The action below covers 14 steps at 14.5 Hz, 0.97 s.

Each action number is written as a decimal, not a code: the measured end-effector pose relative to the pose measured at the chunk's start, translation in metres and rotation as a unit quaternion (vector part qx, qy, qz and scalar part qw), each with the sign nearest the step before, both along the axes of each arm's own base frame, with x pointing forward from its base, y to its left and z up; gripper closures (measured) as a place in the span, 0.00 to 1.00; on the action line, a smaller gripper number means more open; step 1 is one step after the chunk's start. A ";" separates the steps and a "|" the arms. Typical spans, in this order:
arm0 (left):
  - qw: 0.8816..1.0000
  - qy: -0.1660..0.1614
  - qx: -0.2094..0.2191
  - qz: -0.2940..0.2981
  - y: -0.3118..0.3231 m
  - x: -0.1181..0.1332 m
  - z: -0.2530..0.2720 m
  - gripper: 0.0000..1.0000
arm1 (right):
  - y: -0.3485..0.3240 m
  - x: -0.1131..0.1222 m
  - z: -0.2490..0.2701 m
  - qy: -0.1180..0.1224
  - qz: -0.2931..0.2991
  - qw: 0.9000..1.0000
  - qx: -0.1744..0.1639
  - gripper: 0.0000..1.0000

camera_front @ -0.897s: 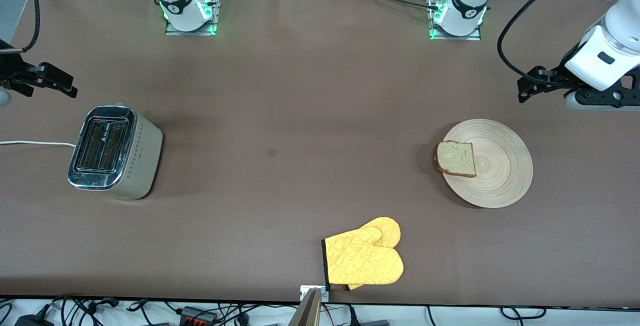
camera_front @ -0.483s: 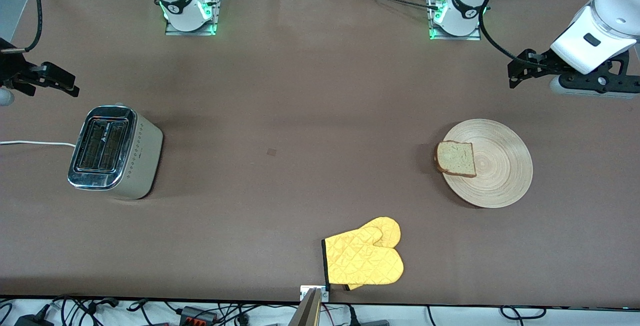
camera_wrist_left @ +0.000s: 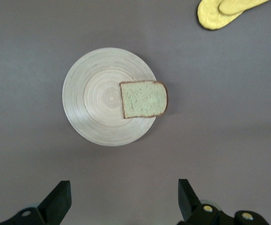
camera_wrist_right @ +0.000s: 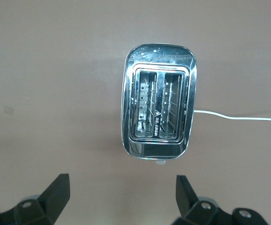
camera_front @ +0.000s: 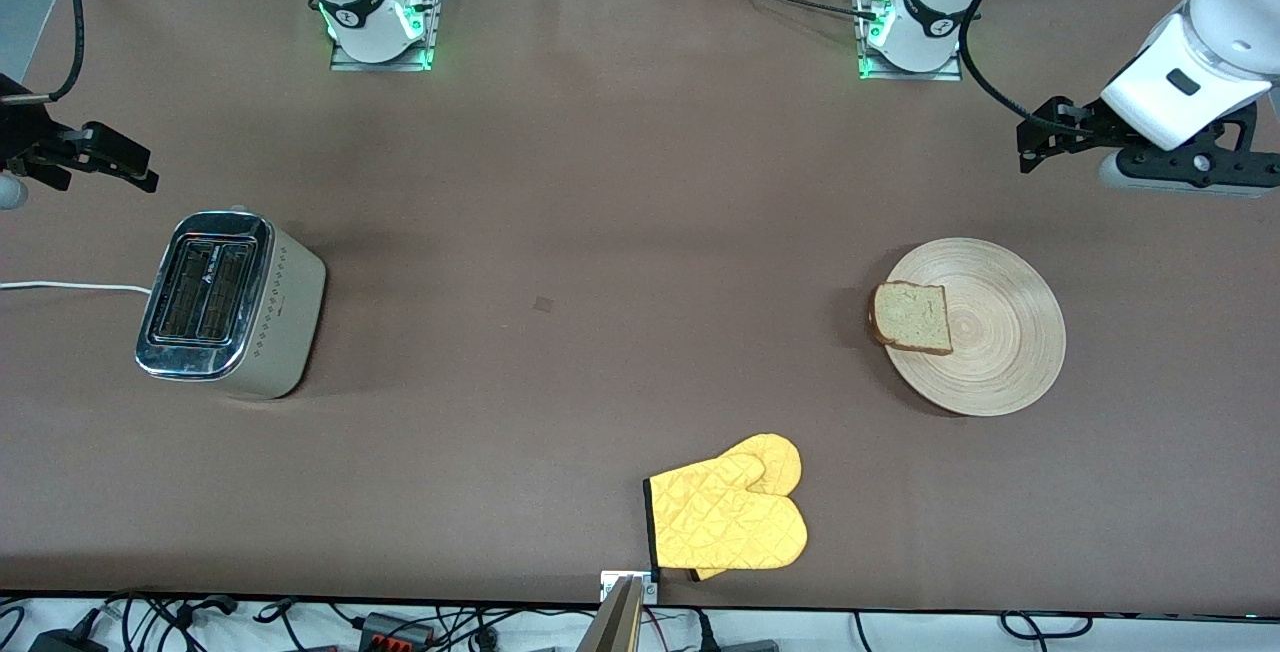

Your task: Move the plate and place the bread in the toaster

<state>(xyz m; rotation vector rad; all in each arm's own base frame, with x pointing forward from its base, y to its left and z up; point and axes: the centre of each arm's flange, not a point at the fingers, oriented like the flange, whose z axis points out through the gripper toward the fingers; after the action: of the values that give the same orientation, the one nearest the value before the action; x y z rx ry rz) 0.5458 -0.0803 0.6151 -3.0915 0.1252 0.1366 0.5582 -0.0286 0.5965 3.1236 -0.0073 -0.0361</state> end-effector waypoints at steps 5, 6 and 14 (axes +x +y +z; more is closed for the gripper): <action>0.998 0.052 0.000 0.046 0.054 0.022 -0.046 0.00 | 0.001 0.000 -0.002 0.002 0.001 1.000 0.000 0.00; 0.996 0.068 -0.003 0.061 0.079 0.031 -0.065 0.00 | 0.003 0.000 -0.003 0.003 0.002 1.000 0.000 0.00; 0.989 0.051 -0.108 0.090 0.274 0.079 -0.215 0.00 | 0.006 -0.001 -0.009 0.009 0.005 1.000 0.000 0.00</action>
<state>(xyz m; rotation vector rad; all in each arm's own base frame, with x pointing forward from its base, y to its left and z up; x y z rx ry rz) 0.6246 0.1934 0.3998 -3.3070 -0.1470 0.3068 0.5575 -0.0225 0.5878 3.1238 0.0100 -0.0639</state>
